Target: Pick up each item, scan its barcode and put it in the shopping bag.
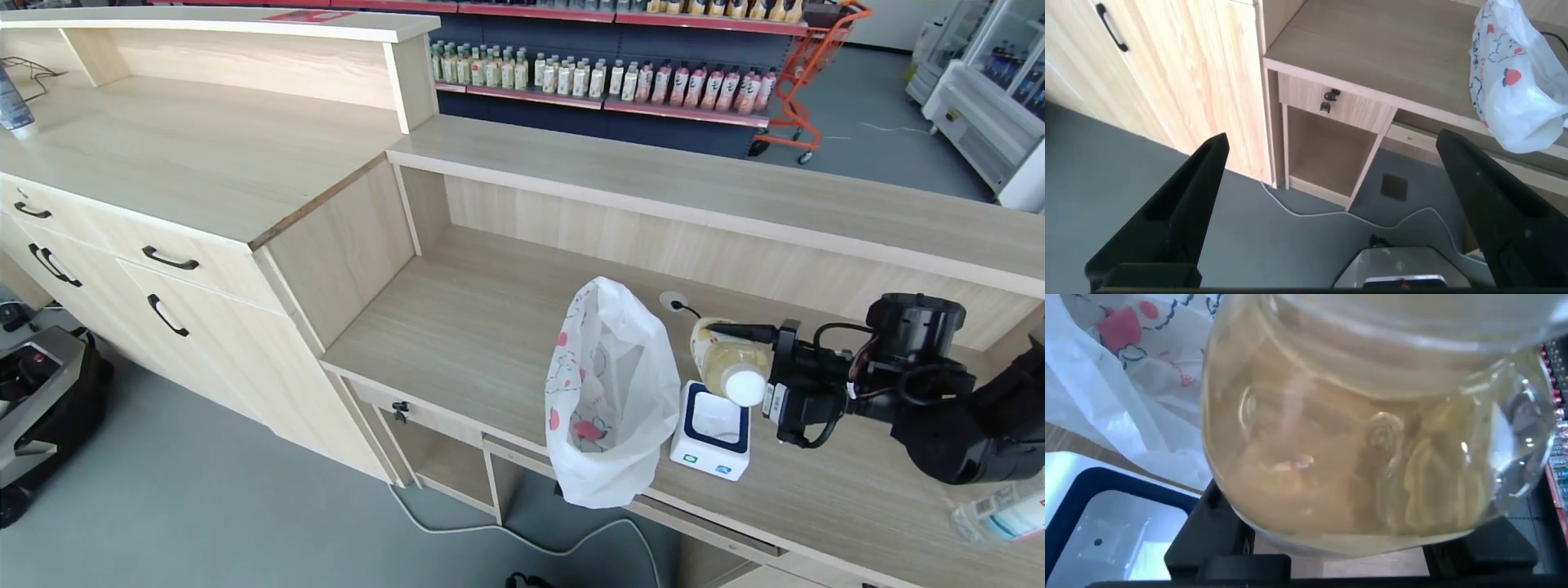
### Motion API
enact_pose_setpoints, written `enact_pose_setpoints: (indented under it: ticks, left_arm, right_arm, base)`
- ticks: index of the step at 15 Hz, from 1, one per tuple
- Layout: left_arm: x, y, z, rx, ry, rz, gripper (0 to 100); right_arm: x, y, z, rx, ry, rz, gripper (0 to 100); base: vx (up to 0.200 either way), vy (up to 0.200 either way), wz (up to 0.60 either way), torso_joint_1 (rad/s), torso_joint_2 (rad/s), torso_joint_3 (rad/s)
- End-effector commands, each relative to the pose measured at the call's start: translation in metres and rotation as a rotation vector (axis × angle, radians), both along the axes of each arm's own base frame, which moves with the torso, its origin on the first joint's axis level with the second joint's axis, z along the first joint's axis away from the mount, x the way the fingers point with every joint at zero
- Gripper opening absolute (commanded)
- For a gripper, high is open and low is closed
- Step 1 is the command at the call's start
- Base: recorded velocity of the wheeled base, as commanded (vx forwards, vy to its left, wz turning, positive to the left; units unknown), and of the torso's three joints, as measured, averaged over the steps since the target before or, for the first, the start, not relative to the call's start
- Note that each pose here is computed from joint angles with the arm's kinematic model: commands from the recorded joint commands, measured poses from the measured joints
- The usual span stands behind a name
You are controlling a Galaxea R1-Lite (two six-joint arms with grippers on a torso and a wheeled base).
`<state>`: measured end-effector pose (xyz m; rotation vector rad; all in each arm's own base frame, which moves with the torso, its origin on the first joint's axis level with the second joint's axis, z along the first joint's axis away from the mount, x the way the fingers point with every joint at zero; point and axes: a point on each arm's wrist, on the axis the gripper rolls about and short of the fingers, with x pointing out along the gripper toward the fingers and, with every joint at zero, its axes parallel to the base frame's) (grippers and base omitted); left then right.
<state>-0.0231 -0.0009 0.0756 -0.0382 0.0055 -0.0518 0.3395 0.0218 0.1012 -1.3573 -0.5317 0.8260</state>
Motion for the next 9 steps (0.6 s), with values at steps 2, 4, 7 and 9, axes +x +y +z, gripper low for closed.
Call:
enact_pose_setpoints:
  ticks: [2, 4, 7, 9]
  left_arm:
    - [0.0, 0.0, 0.0, 0.0, 0.0, 0.0, 100]
    - [0.0, 0.0, 0.0, 0.0, 0.0, 0.0, 100]
    - [0.0, 0.0, 0.0, 0.0, 0.0, 0.0, 100]
    - [0.0, 0.0, 0.0, 0.0, 0.0, 0.0, 100]
  right_arm:
    - [0.0, -0.002, -0.008, -0.026, 0.017, -0.003, 0]
    - [-0.001, -0.007, -0.01, -0.045, 0.022, -0.007, 0]
    - [-0.001, -0.013, -0.012, -0.044, 0.03, -0.014, 0]
    - [-0.002, -0.019, -0.017, -0.051, 0.059, -0.029, 0]
  base:
    - [0.0, 0.0, 0.0, 0.0, 0.0, 0.0]
    - [0.0, 0.0, 0.0, 0.0, 0.0, 0.0]
    - [0.0, 0.0, 0.0, 0.0, 0.0, 0.0]
    - [0.0, 0.0, 0.0, 0.0, 0.0, 0.0]
